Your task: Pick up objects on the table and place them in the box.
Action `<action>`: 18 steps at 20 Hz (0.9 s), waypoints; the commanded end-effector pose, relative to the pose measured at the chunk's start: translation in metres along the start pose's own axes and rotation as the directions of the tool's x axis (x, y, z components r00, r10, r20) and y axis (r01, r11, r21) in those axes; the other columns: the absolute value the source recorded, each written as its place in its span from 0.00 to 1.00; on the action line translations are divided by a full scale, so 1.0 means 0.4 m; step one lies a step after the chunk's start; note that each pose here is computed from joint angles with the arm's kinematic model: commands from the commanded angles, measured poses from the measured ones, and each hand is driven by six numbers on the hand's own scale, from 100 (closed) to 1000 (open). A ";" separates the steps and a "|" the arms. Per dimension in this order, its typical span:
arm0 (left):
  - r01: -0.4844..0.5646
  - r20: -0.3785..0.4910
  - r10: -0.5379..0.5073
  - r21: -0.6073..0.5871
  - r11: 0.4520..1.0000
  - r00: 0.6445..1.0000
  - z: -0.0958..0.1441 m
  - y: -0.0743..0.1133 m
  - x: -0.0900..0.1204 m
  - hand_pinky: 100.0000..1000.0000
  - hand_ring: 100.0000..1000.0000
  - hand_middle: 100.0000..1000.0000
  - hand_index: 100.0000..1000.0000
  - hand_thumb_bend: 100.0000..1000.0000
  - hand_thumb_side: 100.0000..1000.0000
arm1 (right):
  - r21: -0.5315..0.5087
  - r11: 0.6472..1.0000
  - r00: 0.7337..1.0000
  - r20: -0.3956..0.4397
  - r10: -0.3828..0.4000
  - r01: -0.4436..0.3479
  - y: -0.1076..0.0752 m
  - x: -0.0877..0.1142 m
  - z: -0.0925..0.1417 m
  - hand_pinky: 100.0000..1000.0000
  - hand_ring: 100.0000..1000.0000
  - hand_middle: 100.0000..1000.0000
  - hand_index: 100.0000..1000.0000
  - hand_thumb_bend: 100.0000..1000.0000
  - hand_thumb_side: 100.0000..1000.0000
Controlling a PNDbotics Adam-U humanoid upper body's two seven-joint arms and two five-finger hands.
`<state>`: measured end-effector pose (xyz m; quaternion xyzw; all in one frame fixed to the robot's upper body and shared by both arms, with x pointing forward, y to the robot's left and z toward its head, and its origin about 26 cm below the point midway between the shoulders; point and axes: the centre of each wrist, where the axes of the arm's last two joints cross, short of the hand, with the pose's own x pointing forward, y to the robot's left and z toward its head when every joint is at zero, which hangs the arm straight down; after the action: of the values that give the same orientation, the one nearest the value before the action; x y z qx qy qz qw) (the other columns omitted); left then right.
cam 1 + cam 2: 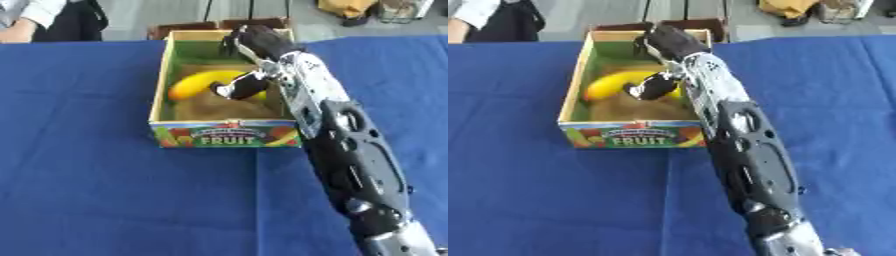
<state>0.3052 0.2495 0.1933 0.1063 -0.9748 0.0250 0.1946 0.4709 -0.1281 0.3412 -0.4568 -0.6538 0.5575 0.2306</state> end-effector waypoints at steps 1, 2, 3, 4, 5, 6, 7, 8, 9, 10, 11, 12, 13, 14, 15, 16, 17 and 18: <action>-0.002 0.023 0.002 -0.005 1.000 1.000 -0.012 0.002 0.012 0.68 0.71 0.76 0.91 0.00 0.92 | -0.026 0.999 1.000 0.002 0.022 -0.022 -0.032 0.004 0.000 0.68 0.85 0.55 0.74 0.34 0.38; -0.002 0.023 0.002 -0.005 1.000 1.000 -0.012 0.002 0.012 0.68 0.71 0.76 0.91 0.00 0.92 | -0.027 0.999 1.000 0.002 0.021 -0.021 -0.032 0.004 0.000 0.68 0.85 0.55 0.74 0.34 0.39; -0.002 0.023 0.002 -0.005 1.000 1.000 -0.012 0.002 0.012 0.68 0.71 0.76 0.91 0.00 0.92 | -0.031 0.999 1.000 0.003 0.020 -0.019 -0.032 0.004 0.001 0.68 0.85 0.54 0.73 0.34 0.39; -0.002 0.023 0.002 -0.005 1.000 1.000 -0.012 0.002 0.012 0.68 0.71 0.76 0.91 0.00 0.92 | -0.036 0.999 1.000 0.004 0.017 -0.017 -0.033 0.005 0.001 0.68 0.85 0.54 0.73 0.34 0.39; -0.002 0.023 0.002 -0.005 1.000 1.000 -0.012 0.002 0.012 0.68 0.71 0.76 0.91 0.00 0.92 | -0.041 0.999 1.000 0.005 0.015 -0.015 -0.035 0.005 0.001 0.68 0.85 0.54 0.73 0.34 0.39; -0.002 0.024 0.002 -0.005 1.000 1.000 -0.013 0.002 0.013 0.68 0.71 0.76 0.91 0.00 0.92 | -0.046 0.999 1.000 0.006 0.014 -0.013 -0.036 0.005 0.002 0.68 0.85 0.54 0.73 0.34 0.40; -0.002 0.024 0.002 -0.005 1.000 1.000 -0.013 0.002 0.013 0.68 0.71 0.76 0.91 0.00 0.92 | -0.051 0.999 1.000 0.007 0.011 -0.011 -0.038 0.006 0.002 0.68 0.85 0.54 0.73 0.34 0.40; -0.002 0.024 0.002 -0.005 1.000 1.000 -0.013 0.002 0.013 0.68 0.71 0.76 0.91 0.00 0.92 | -0.058 0.998 1.000 0.009 0.009 -0.009 -0.040 0.006 0.003 0.68 0.85 0.54 0.72 0.35 0.40; -0.002 0.024 0.002 -0.006 1.000 1.000 -0.013 0.002 0.013 0.68 0.71 0.76 0.91 0.00 0.92 | -0.068 0.998 1.000 0.012 0.008 -0.007 -0.044 0.006 0.004 0.68 0.85 0.53 0.72 0.35 0.41; -0.002 0.024 0.002 -0.006 1.000 1.000 -0.013 0.003 0.013 0.68 0.71 0.76 0.91 0.00 0.92 | -0.082 0.997 1.000 0.016 0.005 -0.004 -0.050 0.007 0.005 0.68 0.85 0.53 0.72 0.36 0.41; -0.002 0.024 0.002 -0.006 1.000 1.000 -0.013 0.003 0.013 0.68 0.71 0.76 0.91 0.00 0.92 | -0.102 0.995 1.000 0.022 0.002 0.001 -0.059 0.007 0.009 0.68 0.85 0.53 0.72 0.36 0.42; -0.001 0.025 0.001 -0.006 1.000 1.000 -0.014 0.003 0.013 0.68 0.71 0.76 0.91 0.00 0.92 | -0.123 0.992 1.000 0.028 -0.002 0.005 -0.068 0.008 0.012 0.68 0.85 0.52 0.72 0.36 0.43; -0.001 0.025 0.001 -0.006 1.000 1.000 -0.014 0.003 0.013 0.68 0.71 0.76 0.91 0.00 0.92 | -0.147 0.989 0.999 0.034 -0.005 0.010 -0.079 0.008 0.017 0.68 0.84 0.52 0.71 0.37 0.43; 0.000 0.024 0.000 -0.006 1.000 1.000 -0.013 0.004 0.012 0.68 0.71 0.76 0.91 0.00 0.92 | -0.174 0.985 0.999 0.042 -0.009 0.016 -0.092 0.007 0.024 0.67 0.84 0.52 0.71 0.38 0.44; 0.001 0.023 -0.001 -0.006 1.000 1.000 -0.013 0.004 0.012 0.68 0.71 0.76 0.91 0.00 0.92 | -0.204 0.979 0.999 0.052 -0.013 0.024 -0.107 0.006 0.032 0.67 0.84 0.51 0.71 0.39 0.45; 0.002 0.023 -0.002 -0.005 1.000 1.000 -0.013 0.005 0.012 0.68 0.71 0.76 0.91 0.00 0.92 | -0.234 0.972 0.998 0.063 -0.019 0.033 -0.121 0.004 0.042 0.67 0.84 0.51 0.71 0.39 0.45; 0.004 0.022 -0.004 -0.005 1.000 1.000 -0.013 0.005 0.012 0.68 0.71 0.76 0.91 0.00 0.92 | -0.261 0.964 0.997 0.072 -0.023 0.042 -0.136 0.002 0.053 0.68 0.84 0.51 0.71 0.39 0.46; 0.005 0.023 -0.005 -0.005 1.000 1.000 -0.013 0.006 0.012 0.68 0.71 0.76 0.91 0.00 0.92 | -0.287 0.956 0.996 0.084 -0.031 0.054 -0.149 -0.001 0.065 0.67 0.84 0.51 0.71 0.39 0.46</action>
<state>0.3052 0.2495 0.1933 0.1064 -0.9745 0.0243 0.1958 0.4421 -0.1353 0.3704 -0.4434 -0.7297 0.4903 0.1747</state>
